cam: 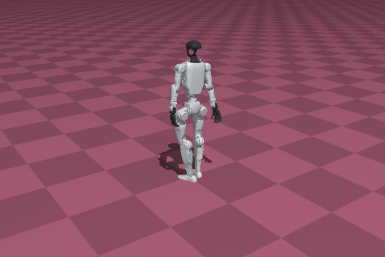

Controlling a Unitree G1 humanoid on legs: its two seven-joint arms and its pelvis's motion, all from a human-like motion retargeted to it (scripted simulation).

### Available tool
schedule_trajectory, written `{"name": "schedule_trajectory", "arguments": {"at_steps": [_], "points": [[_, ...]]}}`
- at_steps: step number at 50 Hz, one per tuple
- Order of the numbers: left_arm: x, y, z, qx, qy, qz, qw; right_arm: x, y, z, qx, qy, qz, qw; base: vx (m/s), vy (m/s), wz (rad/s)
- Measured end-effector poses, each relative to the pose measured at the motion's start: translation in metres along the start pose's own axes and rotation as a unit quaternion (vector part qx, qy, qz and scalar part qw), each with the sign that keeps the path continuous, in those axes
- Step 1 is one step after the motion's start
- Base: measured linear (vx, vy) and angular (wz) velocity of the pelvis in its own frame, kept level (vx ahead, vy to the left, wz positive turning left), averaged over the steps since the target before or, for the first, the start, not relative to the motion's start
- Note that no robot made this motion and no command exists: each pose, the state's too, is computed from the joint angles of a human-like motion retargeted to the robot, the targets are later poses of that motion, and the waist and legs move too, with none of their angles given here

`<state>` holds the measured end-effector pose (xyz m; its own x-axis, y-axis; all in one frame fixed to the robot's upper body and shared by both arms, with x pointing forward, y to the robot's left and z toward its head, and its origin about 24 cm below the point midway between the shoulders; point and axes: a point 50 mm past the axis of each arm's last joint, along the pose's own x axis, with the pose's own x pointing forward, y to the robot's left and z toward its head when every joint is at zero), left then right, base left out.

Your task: Upper body actions

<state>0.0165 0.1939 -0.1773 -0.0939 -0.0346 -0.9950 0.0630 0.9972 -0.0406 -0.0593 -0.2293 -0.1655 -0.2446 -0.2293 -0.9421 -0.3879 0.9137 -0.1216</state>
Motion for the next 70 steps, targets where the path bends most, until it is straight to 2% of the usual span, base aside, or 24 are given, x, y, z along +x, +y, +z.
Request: {"name": "schedule_trajectory", "arguments": {"at_steps": [6, 11, 16, 20, 24, 28, 32, 39, 45, 56, 65, 70], "points": [[0.001, 0.002, -0.06, -0.052, 0.082, 0.017, 0.995, -0.005, 0.0, 0.037, -0.024, -0.046, 0.011, 0.999, 0.03, -0.12, -0.05], [-0.007, -0.004, -0.121, -0.112, 0.17, -0.01, 0.979, -0.03, 0.003, 0.123, -0.032, -0.174, 0.041, 0.983, -0.1, -0.2, 0.5], [-0.02, -0.022, -0.176, -0.169, 0.249, -0.058, 0.952, -0.083, -0.005, 0.218, 0.004, -0.334, 0.072, 0.94, -0.07, -0.18, -0.1], [-0.029, -0.039, -0.202, -0.166, 0.284, -0.104, 0.939, -0.146, -0.021, 0.283, 0.018, -0.459, 0.075, 0.885, -0.09, -0.08, -0.57], [-0.034, -0.051, -0.215, -0.144, 0.306, -0.131, 0.932, -0.196, -0.038, 0.318, -0.007, -0.544, 0.057, 0.837, 0.0, -0.03, -0.69], [-0.03, -0.058, -0.206, -0.166, 0.29, -0.143, 0.932, -0.225, -0.045, 0.333, -0.021, -0.587, 0.029, 0.809, -0.01, -0.03, -0.39], [-0.023, -0.057, -0.187, -0.174, 0.254, -0.144, 0.941, -0.221, -0.043, 0.331, -0.017, -0.585, 0.027, 0.811, 0.01, 0.01, 0.09], [-0.008, -0.035, -0.141, -0.194, 0.17, -0.11, 0.96, -0.155, -0.03, 0.289, -0.07, -0.478, 0.005, 0.875, 0.08, 0.04, 0.58], [0.0, -0.016, -0.101, -0.23, 0.087, -0.077, 0.966, -0.09, -0.007, 0.224, -0.075, -0.354, 0.025, 0.932, 0.07, 0.0, 0.44], [0.002, -0.019, -0.089, -0.203, 0.081, -0.075, 0.973, -0.019, 0.014, 0.092, -0.081, -0.134, 0.03, 0.987, 0.11, 0.09, 0.23], [0.001, -0.003, -0.072, -0.138, 0.069, -0.048, 0.987, -0.017, 0.011, 0.086, -0.064, -0.136, 0.023, 0.988, -0.03, 0.09, 0.02], [0.0, -0.009, -0.095, -0.162, 0.1, -0.055, 0.98, -0.027, 0.009, 0.114, -0.095, -0.179, 0.028, 0.979, 0.06, 0.16, -0.49]]}}
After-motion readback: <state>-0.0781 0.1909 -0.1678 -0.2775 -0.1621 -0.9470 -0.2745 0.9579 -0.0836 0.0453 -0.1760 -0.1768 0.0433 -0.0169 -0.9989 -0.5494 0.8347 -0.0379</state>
